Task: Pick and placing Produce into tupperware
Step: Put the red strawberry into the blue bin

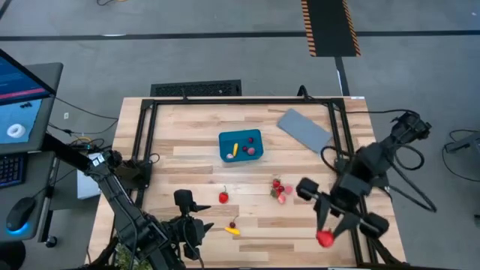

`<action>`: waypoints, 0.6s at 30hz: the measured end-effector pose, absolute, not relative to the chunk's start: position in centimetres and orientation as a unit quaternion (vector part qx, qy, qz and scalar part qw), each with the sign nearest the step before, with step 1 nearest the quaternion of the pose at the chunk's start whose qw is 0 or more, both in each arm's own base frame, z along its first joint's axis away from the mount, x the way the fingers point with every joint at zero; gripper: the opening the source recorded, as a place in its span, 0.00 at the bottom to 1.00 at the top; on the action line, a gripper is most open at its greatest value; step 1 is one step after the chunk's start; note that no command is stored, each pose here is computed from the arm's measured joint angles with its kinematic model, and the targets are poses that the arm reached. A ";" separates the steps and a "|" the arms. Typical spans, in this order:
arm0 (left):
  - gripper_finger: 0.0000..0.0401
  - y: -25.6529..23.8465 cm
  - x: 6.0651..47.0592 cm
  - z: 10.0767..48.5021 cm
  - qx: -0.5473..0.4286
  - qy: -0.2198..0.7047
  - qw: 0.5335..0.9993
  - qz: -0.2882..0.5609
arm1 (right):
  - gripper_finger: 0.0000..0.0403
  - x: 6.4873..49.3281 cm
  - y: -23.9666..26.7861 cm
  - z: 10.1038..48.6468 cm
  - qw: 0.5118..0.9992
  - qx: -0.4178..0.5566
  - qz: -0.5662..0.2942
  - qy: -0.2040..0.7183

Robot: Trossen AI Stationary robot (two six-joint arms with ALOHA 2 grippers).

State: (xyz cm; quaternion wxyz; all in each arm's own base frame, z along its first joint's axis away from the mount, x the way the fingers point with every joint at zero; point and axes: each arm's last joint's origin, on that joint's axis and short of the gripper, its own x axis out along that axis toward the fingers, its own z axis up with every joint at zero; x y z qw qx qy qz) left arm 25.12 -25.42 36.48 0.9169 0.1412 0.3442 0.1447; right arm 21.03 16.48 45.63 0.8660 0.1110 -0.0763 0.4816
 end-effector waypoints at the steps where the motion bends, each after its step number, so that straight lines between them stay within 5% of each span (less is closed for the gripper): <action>1: 0.58 -25.4 25.1 36.5 0.141 0.344 0.917 0.145 | 0.29 21.1 16.8 45.5 0.865 0.108 0.484 -0.076; 7: 0.58 -25.3 25.2 36.5 0.140 0.346 0.916 0.145 | 0.29 22.3 18.3 43.9 0.863 0.115 0.491 -0.031; 18: 0.58 -25.3 25.2 36.5 0.139 0.346 0.916 0.145 | 0.29 25.6 18.8 38.6 0.873 0.215 0.389 0.202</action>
